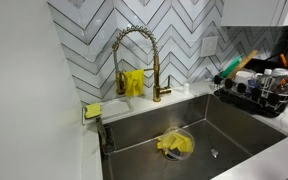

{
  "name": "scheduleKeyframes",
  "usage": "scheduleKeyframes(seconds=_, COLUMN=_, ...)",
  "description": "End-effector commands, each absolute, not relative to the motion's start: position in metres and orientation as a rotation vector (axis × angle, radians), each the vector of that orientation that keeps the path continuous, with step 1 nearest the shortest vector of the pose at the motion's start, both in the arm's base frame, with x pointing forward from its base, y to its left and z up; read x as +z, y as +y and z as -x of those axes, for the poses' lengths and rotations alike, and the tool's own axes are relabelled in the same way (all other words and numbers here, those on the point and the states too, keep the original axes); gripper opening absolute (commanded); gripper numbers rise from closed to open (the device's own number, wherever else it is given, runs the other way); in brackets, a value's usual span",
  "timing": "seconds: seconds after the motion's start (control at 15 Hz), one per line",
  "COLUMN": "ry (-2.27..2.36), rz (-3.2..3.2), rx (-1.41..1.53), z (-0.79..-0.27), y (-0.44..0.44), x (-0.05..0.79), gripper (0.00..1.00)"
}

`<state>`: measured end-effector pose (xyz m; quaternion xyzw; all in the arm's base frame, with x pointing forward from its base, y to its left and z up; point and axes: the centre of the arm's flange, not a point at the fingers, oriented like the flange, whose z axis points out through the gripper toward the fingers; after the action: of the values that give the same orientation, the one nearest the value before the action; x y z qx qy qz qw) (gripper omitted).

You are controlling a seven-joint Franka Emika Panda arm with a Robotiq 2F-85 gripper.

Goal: Put the blue lid on the lunchbox and then put the lunchbox in the drying rack

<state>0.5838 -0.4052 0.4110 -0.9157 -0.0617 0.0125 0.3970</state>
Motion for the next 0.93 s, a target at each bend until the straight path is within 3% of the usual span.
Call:
scheduleKeyframes(seconds=0.0, ry=-0.155, rz=2.317, rx=0.122, z=-0.566, y=-0.379, x=0.406, gripper=0.02)
scheduleKeyframes(seconds=0.87, ry=-0.179, rz=2.219, rx=0.271, z=-0.572, y=-0.347, x=0.392, gripper=0.02)
